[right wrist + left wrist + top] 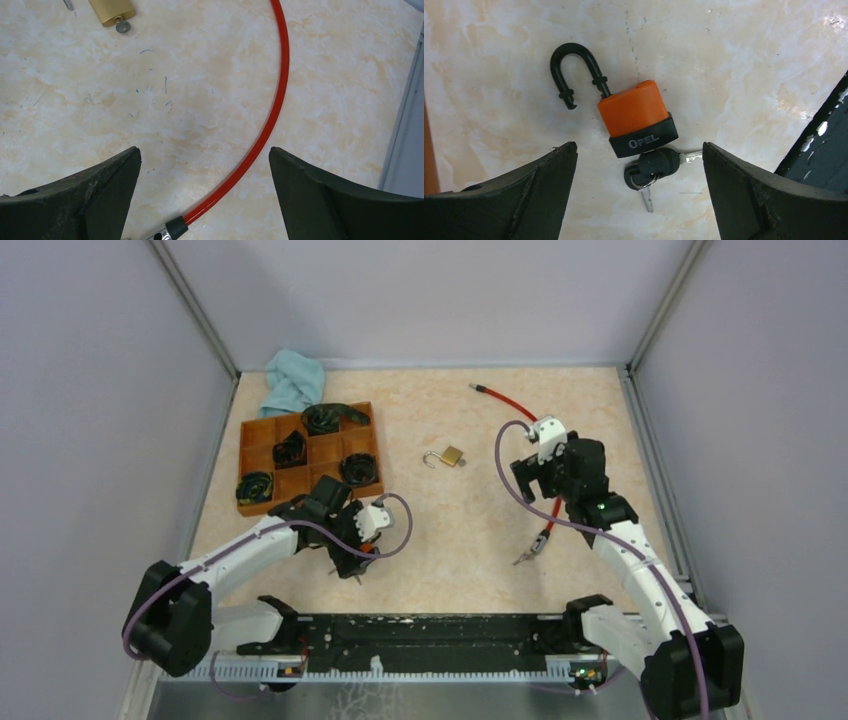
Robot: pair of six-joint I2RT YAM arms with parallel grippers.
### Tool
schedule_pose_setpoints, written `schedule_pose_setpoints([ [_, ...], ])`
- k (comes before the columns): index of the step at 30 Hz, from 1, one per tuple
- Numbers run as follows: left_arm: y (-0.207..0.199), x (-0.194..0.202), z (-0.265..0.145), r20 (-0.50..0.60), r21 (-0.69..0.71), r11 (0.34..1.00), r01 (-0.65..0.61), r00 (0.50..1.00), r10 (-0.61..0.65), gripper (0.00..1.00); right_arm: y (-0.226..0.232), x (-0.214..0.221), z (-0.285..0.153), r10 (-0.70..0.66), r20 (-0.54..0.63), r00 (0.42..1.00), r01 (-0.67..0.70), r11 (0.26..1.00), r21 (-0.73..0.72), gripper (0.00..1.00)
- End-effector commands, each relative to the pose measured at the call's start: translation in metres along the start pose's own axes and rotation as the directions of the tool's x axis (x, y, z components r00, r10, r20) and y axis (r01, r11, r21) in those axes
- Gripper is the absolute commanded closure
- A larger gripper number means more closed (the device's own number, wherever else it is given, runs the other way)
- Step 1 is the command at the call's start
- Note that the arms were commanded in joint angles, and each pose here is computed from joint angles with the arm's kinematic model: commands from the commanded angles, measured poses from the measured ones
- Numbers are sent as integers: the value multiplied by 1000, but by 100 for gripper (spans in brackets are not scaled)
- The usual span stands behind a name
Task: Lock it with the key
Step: Pick up the lock from the center of the board.
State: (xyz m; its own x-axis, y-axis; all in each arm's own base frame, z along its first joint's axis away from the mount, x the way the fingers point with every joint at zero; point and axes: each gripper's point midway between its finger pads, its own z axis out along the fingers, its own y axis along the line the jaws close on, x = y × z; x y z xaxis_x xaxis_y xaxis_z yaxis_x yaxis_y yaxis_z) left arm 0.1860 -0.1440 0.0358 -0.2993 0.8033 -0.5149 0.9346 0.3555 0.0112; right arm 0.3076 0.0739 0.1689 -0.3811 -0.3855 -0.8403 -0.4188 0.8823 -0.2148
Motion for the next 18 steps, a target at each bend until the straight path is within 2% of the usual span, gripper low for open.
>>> schedule_pose_setpoints([
  [1, -3, -8, 0, -36, -14, 999, 38, 999, -39, 1, -5, -16, -4, -27, 63, 998, 26, 999, 25, 1],
  [6, -3, -6, 9, -76, -30, 999, 33, 996, -35, 3, -5, -14, -3, -33, 59, 998, 32, 999, 25, 1],
  [12, -3, 5, 18, -144, -39, 999, 26, 989, -31, 15, -4, -13, -3, -36, 56, 998, 35, 999, 24, 1],
  [18, 16, 9, 20, -182, -126, 992, -13, 983, -10, 25, -4, -11, -3, -41, 54, 998, 40, 999, 20, 1],
])
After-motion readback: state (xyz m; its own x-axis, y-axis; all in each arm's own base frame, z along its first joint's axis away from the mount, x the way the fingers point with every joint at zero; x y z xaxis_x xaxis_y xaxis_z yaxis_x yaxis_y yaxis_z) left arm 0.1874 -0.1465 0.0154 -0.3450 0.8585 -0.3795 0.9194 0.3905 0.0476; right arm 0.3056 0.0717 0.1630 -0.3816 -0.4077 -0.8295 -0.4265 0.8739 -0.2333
